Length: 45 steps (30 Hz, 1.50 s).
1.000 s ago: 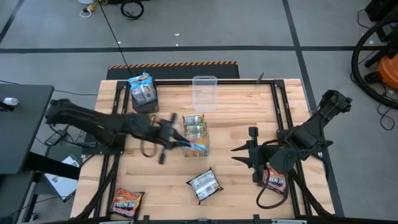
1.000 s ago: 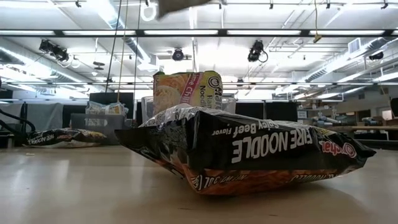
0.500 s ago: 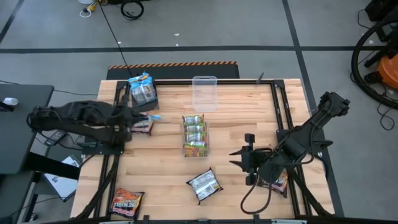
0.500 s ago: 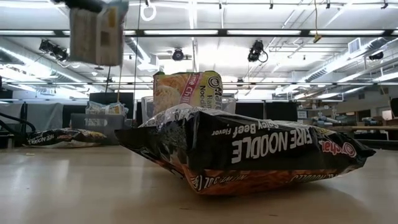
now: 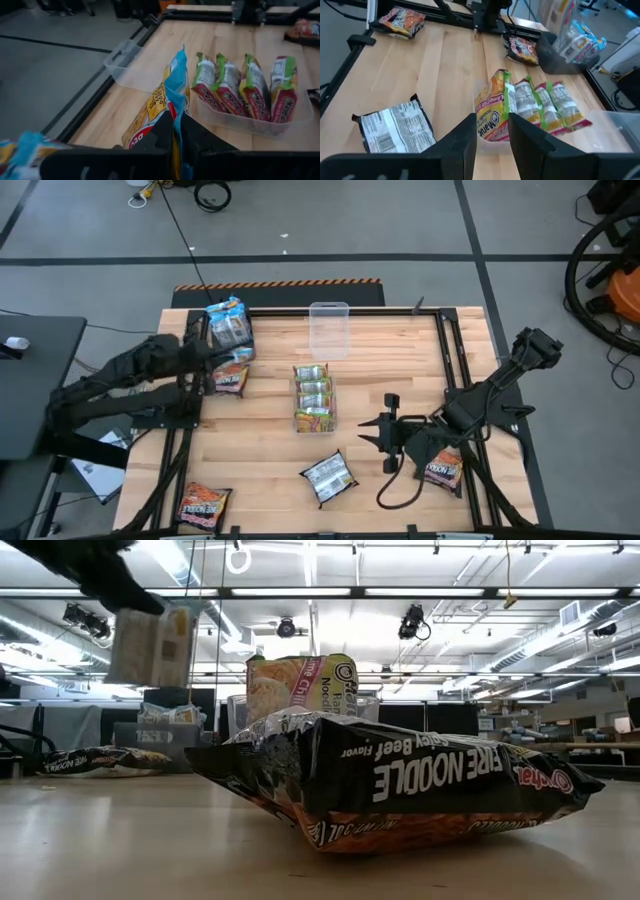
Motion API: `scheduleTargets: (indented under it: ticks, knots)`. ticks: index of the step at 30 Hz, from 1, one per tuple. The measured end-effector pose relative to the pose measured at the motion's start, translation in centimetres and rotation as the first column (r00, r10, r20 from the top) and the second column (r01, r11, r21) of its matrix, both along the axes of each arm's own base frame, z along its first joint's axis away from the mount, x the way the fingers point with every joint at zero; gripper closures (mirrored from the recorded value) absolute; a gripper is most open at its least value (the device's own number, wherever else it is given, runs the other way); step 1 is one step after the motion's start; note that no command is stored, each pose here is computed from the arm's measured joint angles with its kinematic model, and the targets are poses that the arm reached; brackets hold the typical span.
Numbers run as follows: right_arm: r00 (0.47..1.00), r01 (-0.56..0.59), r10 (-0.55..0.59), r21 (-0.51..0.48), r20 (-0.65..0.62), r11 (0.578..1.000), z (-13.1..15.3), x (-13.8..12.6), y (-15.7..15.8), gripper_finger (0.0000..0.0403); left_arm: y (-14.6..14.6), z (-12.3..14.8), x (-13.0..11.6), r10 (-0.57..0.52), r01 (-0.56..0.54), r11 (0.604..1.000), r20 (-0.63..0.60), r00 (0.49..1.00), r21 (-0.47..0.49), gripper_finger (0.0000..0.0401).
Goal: Sort Maruchan noodles
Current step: Put the blue noodle pack into the black bin
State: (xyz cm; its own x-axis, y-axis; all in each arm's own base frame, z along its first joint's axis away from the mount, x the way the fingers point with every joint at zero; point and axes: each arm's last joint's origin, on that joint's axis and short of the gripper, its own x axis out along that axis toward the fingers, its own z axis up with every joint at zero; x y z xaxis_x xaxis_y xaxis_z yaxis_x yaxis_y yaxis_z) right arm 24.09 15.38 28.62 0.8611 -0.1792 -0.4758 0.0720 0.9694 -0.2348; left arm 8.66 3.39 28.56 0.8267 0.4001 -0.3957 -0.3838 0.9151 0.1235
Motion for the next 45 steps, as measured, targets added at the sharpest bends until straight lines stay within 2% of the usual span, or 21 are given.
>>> scheduleTargets:
  ticks: [4,7,12,15,19,25,28,33,40,45]
  knots:
    - [1.000,-0.011,0.011,0.021,0.006,1.000,-0.3,0.4,-0.3,0.0286,1.8,-0.8,1.0,-0.039,0.039,0.999,-0.027,0.999,0.009,0.0385]
    - [0.999,-0.032,0.033,0.043,-0.014,0.999,-0.6,0.3,-0.3,0.0286,3.5,-1.1,0.9,-0.052,0.052,0.999,-0.043,0.998,0.008,0.0385]
    - [0.997,-0.074,0.077,0.088,-0.028,0.993,-0.7,-0.1,0.4,0.0286,6.4,-1.5,-0.6,-0.081,0.082,0.995,0.015,0.997,-0.061,0.0385]
    - [0.995,-0.095,0.097,0.072,-0.030,0.993,-0.7,-0.3,0.7,0.0286,8.2,-2.0,-1.6,-0.075,0.080,0.992,0.047,0.996,-0.099,0.0385]
    - [0.994,-0.099,0.101,0.044,-0.035,0.994,-0.7,-0.4,0.7,0.0286,10.4,-3.0,-2.5,-0.088,0.091,0.991,0.039,0.995,-0.094,0.0385]
    - [0.994,-0.087,0.090,0.058,-0.060,0.995,-1.0,-0.6,0.6,0.0286,11.5,-4.1,-2.5,-0.117,0.117,0.988,0.000,0.993,-0.097,0.0385]
    - [0.993,-0.090,0.093,0.045,-0.073,0.995,-1.6,-0.7,0.5,0.0286,11.9,-4.5,-2.3,-0.130,0.129,0.983,-0.001,0.991,-0.133,0.0385]
    - [0.993,-0.060,0.063,0.030,-0.103,0.998,-3.0,-1.0,0.1,0.0286,12.9,-5.8,-2.1,-0.040,0.020,0.975,-0.087,0.995,-0.223,0.0385]
    - [0.993,-0.034,0.039,0.045,-0.116,0.998,-3.8,-1.2,0.0,0.0286,13.4,-6.6,-2.0,-0.012,-0.023,0.962,-0.126,0.992,-0.270,0.0383]
    - [0.993,-0.022,0.028,0.061,-0.111,0.998,-3.8,-1.2,0.0,0.0285,13.8,-6.9,-2.3,0.113,-0.175,0.944,-0.225,0.968,-0.280,0.0359]
